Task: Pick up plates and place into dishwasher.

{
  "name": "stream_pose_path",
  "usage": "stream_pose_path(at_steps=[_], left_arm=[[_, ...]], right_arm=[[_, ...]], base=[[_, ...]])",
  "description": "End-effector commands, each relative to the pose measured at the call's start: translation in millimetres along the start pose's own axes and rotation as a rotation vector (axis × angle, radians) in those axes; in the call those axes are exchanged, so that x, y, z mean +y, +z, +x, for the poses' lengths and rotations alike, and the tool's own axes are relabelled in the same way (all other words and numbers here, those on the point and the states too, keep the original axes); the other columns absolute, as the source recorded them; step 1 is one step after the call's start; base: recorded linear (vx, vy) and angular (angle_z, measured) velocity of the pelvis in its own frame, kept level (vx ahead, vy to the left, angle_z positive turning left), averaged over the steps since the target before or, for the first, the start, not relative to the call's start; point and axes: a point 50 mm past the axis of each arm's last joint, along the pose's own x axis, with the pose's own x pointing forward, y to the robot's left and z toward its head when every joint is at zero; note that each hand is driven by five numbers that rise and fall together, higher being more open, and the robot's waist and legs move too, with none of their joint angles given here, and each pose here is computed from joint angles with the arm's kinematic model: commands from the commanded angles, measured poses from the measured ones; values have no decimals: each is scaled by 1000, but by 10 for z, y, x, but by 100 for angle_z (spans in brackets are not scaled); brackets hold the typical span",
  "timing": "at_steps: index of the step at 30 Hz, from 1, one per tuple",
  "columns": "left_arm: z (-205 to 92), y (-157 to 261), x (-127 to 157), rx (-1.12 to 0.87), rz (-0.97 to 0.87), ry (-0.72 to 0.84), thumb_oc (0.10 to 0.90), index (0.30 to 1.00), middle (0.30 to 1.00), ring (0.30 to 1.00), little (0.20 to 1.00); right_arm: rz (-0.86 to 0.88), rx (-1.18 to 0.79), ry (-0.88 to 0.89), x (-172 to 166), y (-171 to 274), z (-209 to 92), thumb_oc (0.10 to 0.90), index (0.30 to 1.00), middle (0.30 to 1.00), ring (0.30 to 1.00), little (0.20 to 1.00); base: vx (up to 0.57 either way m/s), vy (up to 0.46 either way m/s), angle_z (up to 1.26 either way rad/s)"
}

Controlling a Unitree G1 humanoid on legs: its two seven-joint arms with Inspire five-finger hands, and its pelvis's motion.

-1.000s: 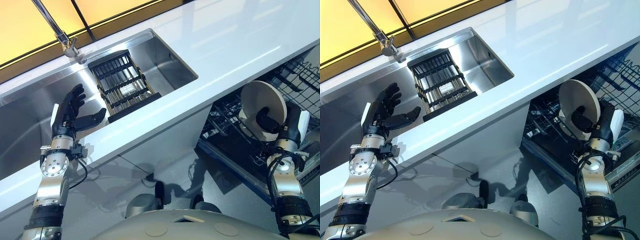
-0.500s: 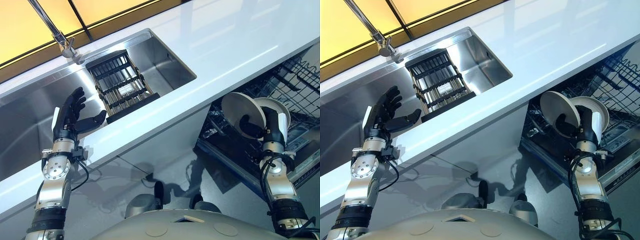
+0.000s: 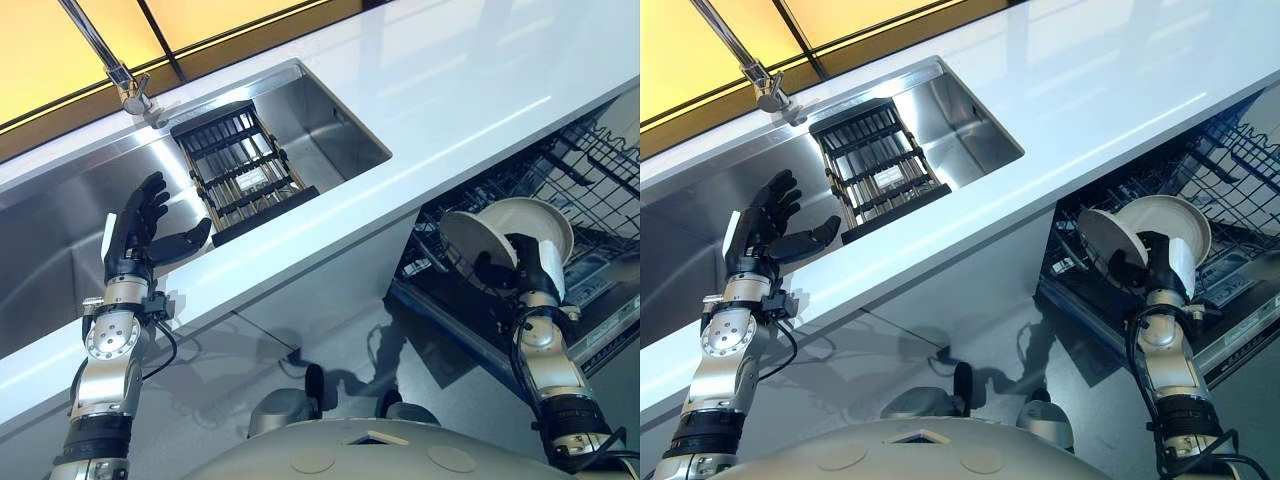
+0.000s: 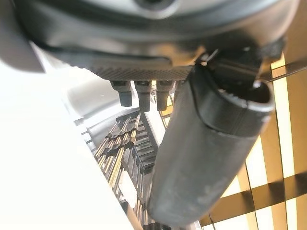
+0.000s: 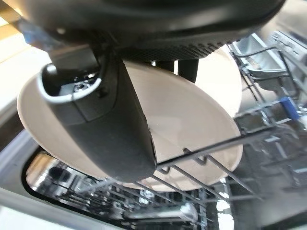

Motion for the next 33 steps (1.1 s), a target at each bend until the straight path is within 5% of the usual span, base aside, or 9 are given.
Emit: stream_pose_path(at_steps=[1, 19, 33], left_arm=[[155, 330, 158, -183, 20, 61, 800, 900, 900, 900, 900], [145, 309, 162, -187, 7, 59, 800, 900, 900, 900, 900], [192, 386, 240, -211, 16, 69, 800, 900, 900, 900, 900]], right_arm=[[15, -138, 85, 190, 345, 15, 800, 900, 900, 900, 900], [256, -441, -332, -309, 830, -70, 800, 900, 900, 900, 900], [589, -552, -358, -509, 944, -198, 800, 900, 900, 900, 900]], base=[[0, 0, 0], [-1, 0, 0], [-37, -10, -11]])
